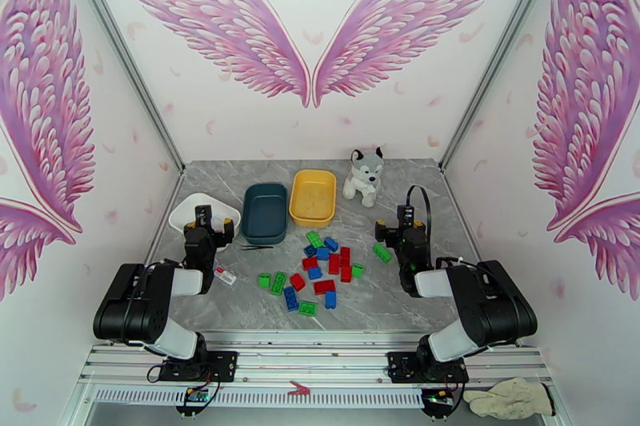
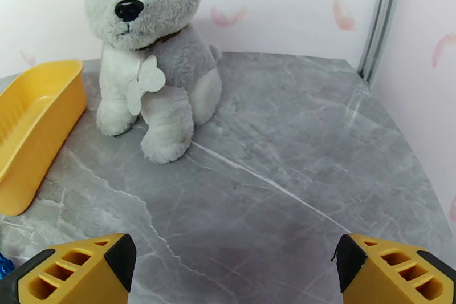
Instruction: Sort the legos into containers by color
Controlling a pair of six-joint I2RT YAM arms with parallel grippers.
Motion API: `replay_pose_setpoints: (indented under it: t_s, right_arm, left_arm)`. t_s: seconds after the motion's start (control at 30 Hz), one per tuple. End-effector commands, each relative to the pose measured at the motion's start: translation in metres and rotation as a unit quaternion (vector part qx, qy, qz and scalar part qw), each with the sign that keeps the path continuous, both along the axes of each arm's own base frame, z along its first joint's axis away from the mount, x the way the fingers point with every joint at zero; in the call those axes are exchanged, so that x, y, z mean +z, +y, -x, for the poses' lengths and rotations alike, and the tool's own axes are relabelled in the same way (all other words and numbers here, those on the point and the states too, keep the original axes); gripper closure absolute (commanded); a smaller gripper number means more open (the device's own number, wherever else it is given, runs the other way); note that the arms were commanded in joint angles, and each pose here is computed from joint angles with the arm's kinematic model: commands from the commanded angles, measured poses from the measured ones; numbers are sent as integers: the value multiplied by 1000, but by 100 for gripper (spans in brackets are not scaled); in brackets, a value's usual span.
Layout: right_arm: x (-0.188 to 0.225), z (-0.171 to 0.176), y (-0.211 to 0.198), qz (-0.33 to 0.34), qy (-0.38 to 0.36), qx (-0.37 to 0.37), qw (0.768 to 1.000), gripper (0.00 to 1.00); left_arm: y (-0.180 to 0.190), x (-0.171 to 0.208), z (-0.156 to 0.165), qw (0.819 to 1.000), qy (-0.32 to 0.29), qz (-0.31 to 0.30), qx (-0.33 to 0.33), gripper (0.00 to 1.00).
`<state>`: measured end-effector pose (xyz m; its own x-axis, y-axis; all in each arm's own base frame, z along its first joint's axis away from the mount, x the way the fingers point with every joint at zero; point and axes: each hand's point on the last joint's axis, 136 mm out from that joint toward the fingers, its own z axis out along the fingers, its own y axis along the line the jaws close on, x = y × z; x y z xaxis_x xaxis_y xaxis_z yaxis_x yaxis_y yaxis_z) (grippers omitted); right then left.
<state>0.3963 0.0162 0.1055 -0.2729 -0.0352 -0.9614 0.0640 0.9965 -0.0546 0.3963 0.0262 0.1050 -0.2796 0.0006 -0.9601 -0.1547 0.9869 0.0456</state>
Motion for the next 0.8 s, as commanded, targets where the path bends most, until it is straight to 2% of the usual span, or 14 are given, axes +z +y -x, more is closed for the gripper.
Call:
replay_pose_setpoints:
  t_s: [0.0,0.23,0.77]
  right_arm:
    - [5,-5,1,0,-4,5,1000,1]
    - [5,-5,1,0,-3,5,1000,1]
    - [5,-5,1,0,-3,5,1000,1]
  left_arm:
    - [-1,9,-5,1000,-8,7,-7,1]
    - [0,11,-2,999,-22,34,-30,1]
    - [-5,9,-6,1000,-9,14,-25,1]
